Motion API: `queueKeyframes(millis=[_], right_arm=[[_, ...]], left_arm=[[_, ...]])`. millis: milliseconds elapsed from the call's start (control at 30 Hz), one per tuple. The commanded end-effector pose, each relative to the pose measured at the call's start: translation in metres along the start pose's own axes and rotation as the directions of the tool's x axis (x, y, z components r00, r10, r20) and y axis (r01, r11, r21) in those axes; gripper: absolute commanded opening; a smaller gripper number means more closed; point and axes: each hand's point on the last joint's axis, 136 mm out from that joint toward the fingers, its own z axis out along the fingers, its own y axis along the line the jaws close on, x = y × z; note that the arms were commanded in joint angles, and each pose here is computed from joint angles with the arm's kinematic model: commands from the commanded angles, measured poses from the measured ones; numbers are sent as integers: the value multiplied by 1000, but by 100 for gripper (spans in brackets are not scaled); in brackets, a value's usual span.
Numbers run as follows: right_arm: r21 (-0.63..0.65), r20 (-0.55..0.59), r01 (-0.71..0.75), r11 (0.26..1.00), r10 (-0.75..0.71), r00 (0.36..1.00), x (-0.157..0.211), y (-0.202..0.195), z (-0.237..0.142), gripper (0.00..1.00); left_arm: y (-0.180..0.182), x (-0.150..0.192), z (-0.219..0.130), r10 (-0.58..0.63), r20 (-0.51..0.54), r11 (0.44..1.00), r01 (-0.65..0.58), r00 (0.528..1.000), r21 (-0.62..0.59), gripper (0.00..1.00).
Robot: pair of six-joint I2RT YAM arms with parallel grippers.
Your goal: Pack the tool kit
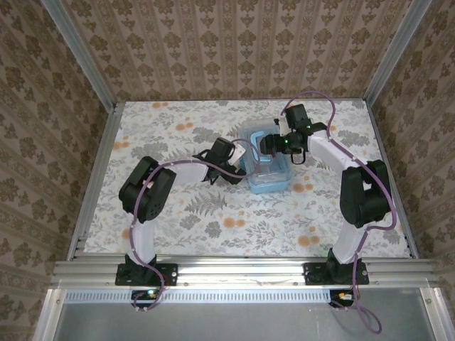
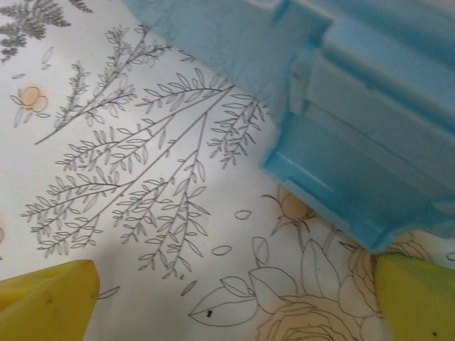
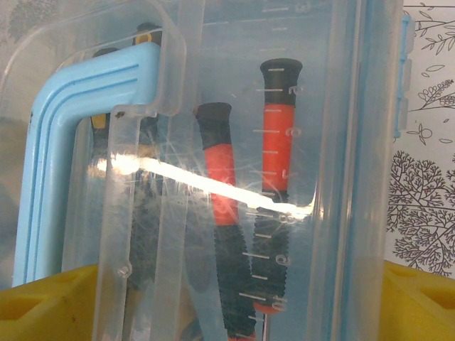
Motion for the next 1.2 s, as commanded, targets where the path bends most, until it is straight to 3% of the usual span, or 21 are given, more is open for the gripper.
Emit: queueKeyframes(millis=[0, 700, 1000, 1167], right_arm=[[-51, -70, -4, 999, 1, 998, 13, 16, 5, 88], [-54, -75, 1, 999, -5, 997, 17, 16, 7, 88], [-59, -75, 1, 998, -6, 997, 19, 16, 8, 88], [-61, -78, -1, 998, -4, 997, 19, 16, 9, 88]], left_arm=[[20, 8, 11, 0, -45, 992, -6, 999, -124, 100], [57, 11, -20, -43, -91, 954, 14, 995, -298, 100], [63, 3, -32, -60, -54, 948, 40, 997, -317, 100], [55, -2, -34, -58, -20, 963, 51, 998, -263, 100]])
